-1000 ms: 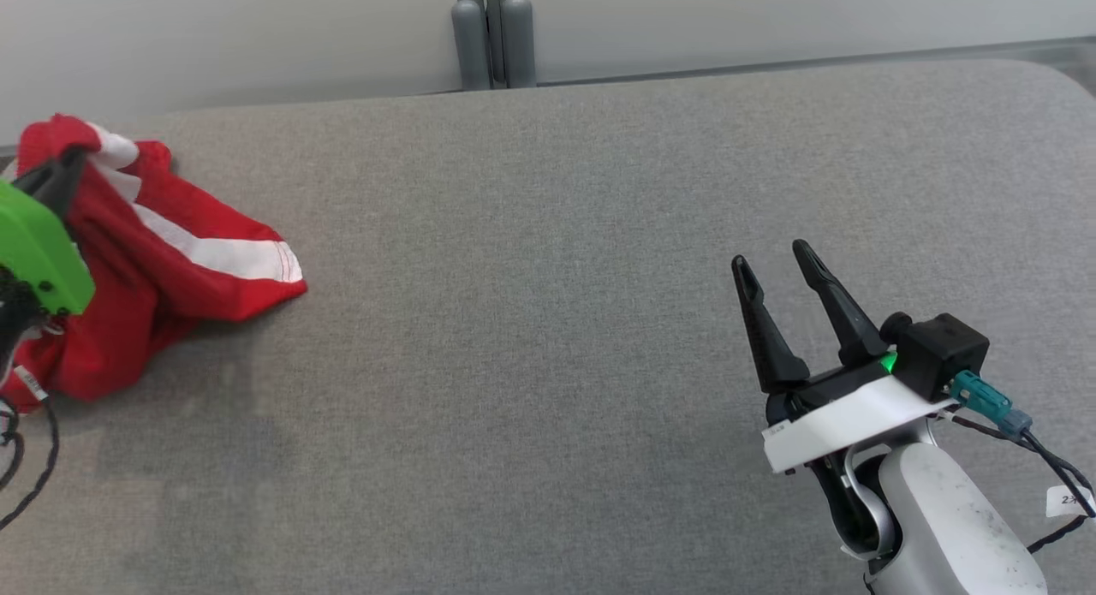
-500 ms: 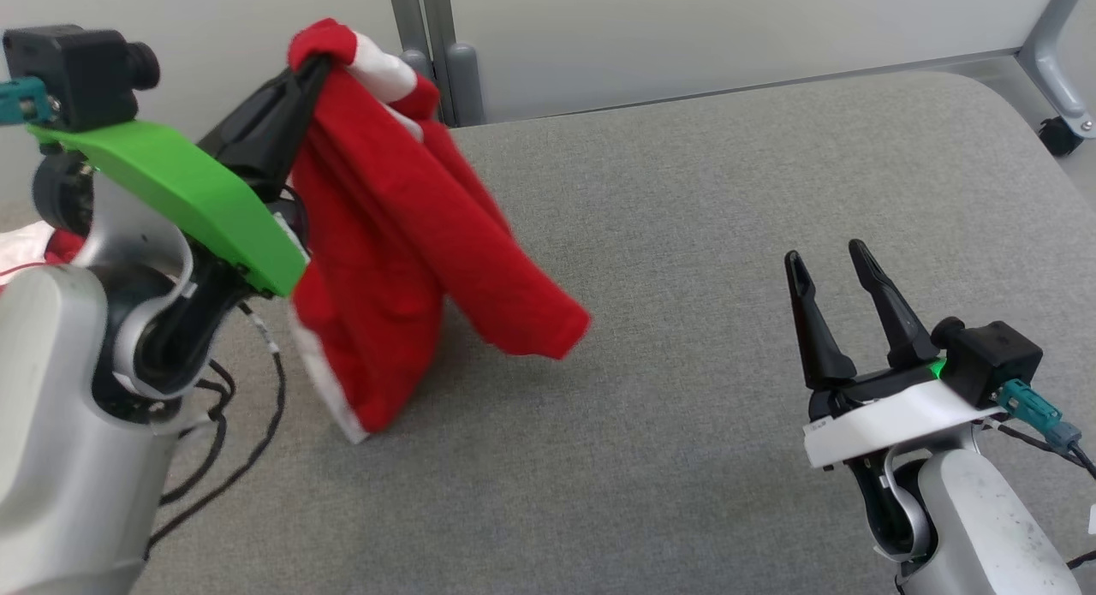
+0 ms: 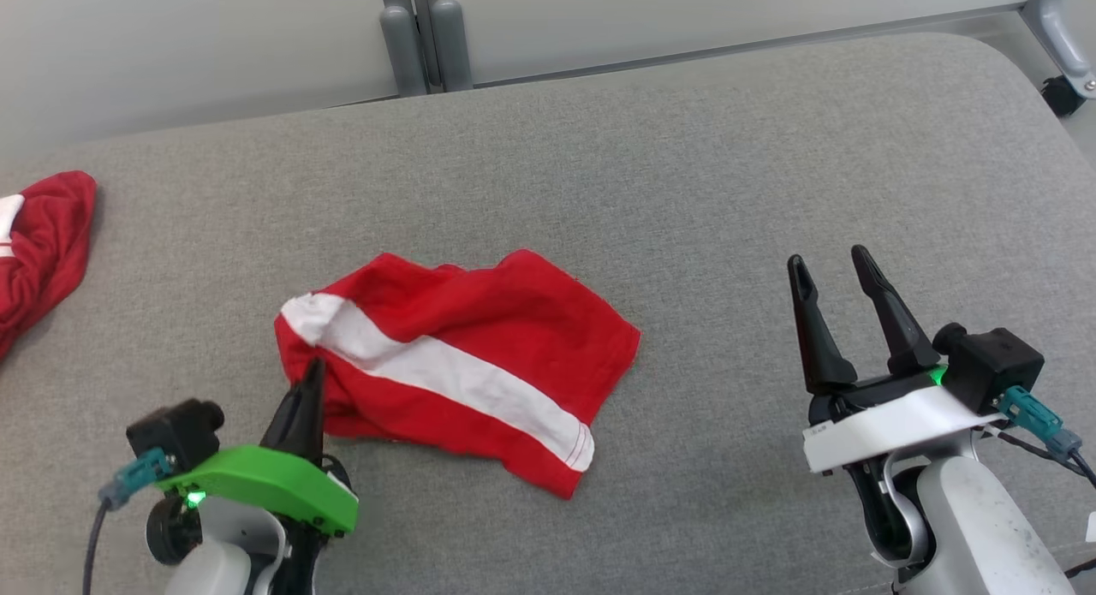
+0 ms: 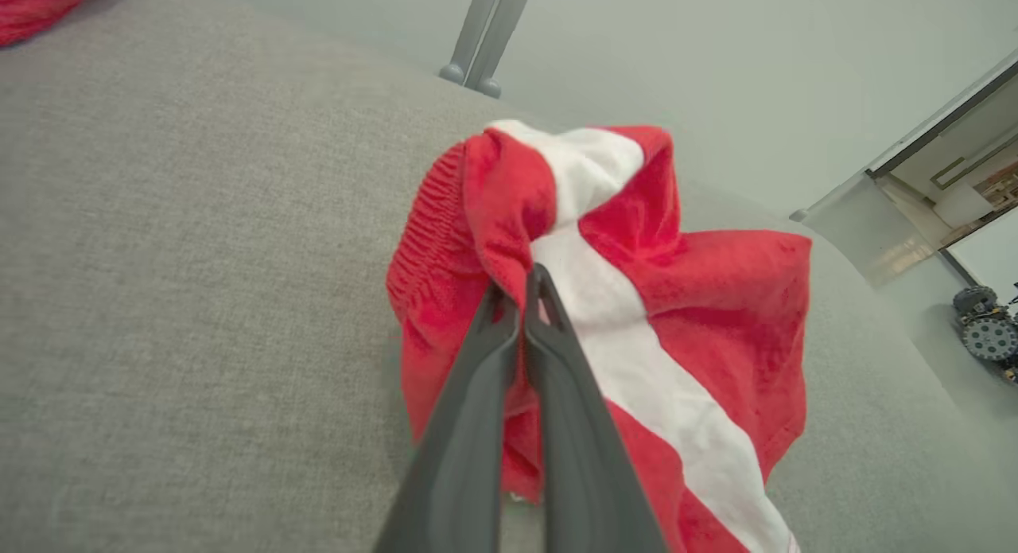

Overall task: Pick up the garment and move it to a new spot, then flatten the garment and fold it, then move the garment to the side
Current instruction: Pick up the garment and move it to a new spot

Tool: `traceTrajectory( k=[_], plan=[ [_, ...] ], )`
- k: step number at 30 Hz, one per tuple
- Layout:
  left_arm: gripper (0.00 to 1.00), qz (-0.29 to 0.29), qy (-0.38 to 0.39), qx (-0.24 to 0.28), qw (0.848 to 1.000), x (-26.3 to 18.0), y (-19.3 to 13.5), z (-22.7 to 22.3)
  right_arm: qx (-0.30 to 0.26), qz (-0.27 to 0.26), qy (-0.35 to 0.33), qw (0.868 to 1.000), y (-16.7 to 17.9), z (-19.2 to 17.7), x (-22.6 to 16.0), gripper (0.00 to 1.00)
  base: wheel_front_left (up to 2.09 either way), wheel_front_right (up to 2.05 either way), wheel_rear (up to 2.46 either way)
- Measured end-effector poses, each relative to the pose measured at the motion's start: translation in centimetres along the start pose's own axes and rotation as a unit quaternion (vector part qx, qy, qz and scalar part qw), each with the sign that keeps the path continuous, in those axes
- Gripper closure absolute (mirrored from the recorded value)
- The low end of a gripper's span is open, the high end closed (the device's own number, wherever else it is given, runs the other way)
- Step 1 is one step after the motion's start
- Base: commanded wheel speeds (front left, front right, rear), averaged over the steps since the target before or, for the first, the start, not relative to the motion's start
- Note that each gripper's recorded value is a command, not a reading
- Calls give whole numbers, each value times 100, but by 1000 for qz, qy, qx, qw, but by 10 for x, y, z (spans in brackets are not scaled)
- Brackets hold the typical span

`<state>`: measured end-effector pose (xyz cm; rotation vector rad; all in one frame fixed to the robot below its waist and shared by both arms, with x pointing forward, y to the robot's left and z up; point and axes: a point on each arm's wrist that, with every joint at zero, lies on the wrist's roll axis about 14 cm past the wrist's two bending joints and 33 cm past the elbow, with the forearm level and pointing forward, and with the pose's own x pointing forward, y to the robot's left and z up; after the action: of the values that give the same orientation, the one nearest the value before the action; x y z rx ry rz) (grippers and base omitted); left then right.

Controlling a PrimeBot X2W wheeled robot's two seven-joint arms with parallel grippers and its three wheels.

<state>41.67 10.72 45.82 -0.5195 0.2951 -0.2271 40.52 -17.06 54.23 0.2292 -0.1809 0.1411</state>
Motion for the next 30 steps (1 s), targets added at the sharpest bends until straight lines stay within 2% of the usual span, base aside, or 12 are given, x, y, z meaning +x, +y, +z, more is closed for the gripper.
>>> traceTrajectory(
  k=[2,3,4,5,6,11,15,19,22,30],
  plan=[
    [100,19,0,-4,1000,-5,12,-12,-2,1,3,1000,-1,-2,0,0,0,0,0],
    [91,28,-3,0,1000,-8,18,-16,-2,2,5,1000,0,-3,0,0,0,0,0],
    [59,35,-2,4,999,-10,24,-19,-2,4,6,1000,1,-4,0,0,0,0,0],
    [9,40,2,12,999,-12,28,-24,-2,8,8,1000,3,-4,0,0,0,0,0],
    [0,43,-1,21,999,-14,30,-26,-2,11,9,1000,5,-5,0,0,0,0,0],
    [0,38,-34,38,998,-18,29,-13,-2,26,10,1000,13,-3,-1,0,0,0,0],
    [0,27,-81,79,993,-25,26,17,1,36,10,999,20,-2,-6,0,0,0,0],
    [0,11,-129,126,984,-39,14,47,7,39,8,999,24,0,-14,0,0,0,0],
    [0,-6,-161,186,969,-52,2,65,16,37,6,999,26,2,-21,0,0,0,0],
    [0,6,-178,192,965,-70,-2,58,28,35,18,999,28,-7,-30,0,0,0,0]
  ],
)
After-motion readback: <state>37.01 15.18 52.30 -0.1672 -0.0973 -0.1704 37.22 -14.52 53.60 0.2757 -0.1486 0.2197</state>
